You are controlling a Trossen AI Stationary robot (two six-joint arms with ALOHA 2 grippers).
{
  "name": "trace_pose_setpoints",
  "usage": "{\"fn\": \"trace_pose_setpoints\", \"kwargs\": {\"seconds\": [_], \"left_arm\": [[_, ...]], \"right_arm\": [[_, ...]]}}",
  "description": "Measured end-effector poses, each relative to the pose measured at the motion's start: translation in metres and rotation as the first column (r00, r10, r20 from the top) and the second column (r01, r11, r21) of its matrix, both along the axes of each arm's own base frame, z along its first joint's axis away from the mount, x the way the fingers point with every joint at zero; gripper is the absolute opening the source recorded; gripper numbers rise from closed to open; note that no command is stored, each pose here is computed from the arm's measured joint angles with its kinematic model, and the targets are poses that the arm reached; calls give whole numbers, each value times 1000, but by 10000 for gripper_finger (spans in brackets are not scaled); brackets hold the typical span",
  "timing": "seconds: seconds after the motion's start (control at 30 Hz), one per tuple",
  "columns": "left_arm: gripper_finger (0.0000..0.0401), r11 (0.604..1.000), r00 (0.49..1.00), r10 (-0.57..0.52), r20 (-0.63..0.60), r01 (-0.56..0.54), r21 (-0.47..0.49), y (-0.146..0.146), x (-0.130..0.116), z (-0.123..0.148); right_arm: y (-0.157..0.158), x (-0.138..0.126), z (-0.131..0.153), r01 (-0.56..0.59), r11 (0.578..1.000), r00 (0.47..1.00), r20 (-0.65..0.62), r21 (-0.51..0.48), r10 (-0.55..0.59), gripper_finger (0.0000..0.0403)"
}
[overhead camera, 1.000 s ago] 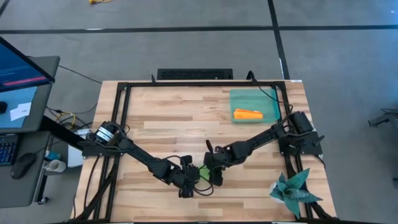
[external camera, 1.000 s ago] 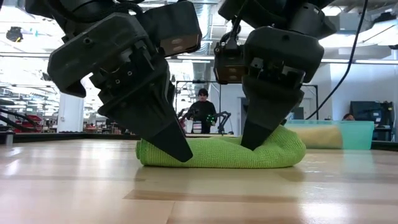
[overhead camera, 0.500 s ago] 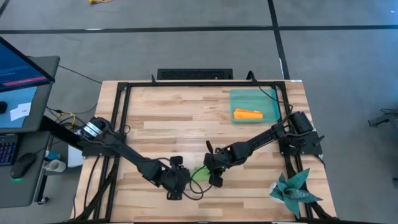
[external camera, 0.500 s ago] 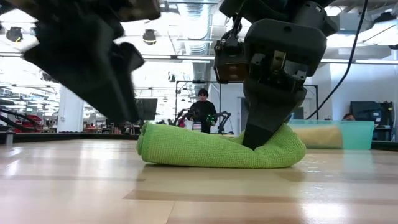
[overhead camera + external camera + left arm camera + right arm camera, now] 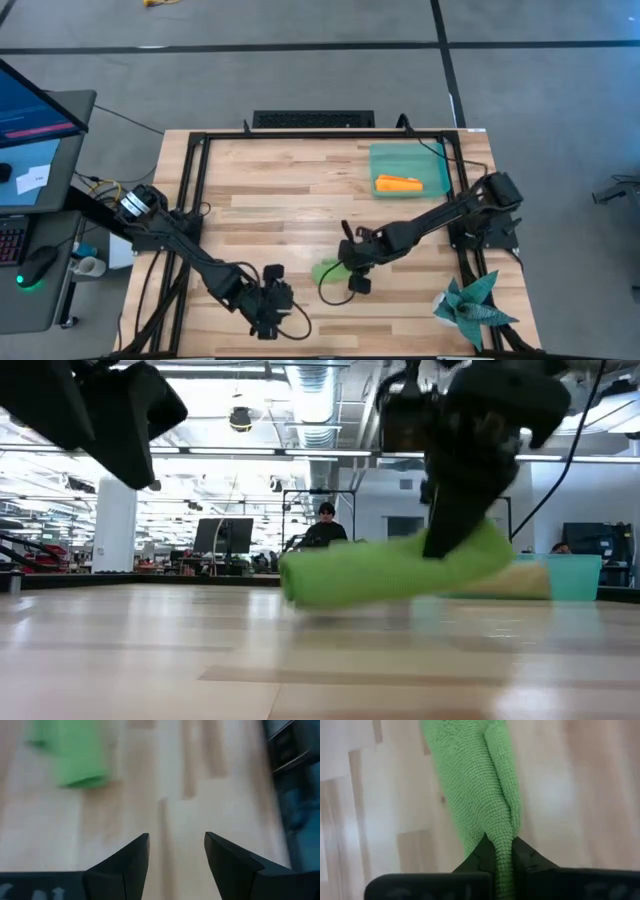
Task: Roll microfiber towels into tight, uniform cylinder then place into a basket
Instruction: Put the rolled green towel into the blue bin
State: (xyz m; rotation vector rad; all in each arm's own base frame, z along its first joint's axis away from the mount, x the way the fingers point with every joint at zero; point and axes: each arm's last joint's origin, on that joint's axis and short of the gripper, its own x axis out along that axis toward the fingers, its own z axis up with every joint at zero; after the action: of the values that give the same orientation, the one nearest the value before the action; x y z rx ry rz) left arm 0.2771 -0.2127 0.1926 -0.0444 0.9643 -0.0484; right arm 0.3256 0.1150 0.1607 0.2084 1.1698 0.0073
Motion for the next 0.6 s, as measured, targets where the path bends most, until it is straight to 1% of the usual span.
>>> {"fn": "trace_pose_setpoints", "kwargs": {"seconds": [0.13,0.2,0.27,0.4,0.6], "left_arm": [[185,989,994,-56,99,69,-133,-8,1,-13],[185,971,984,-91,155,122,-206,-10,-1,-21],[185,952,973,-104,208,158,-261,-9,-3,-28],[185,937,958,-94,270,177,-300,-4,-8,-39],[185,941,958,-96,270,176,-289,1,-12,-47]], "right_arm": [[-7,-13,23,15,998,1000,4,-64,-15,32],[-11,-19,36,22,996,1000,23,-89,-20,32],[-18,-27,49,31,991,999,27,-129,-28,32],[-37,-41,73,85,976,996,53,-200,-76,32],[-75,-66,107,145,947,988,89,-288,-124,33]]}}
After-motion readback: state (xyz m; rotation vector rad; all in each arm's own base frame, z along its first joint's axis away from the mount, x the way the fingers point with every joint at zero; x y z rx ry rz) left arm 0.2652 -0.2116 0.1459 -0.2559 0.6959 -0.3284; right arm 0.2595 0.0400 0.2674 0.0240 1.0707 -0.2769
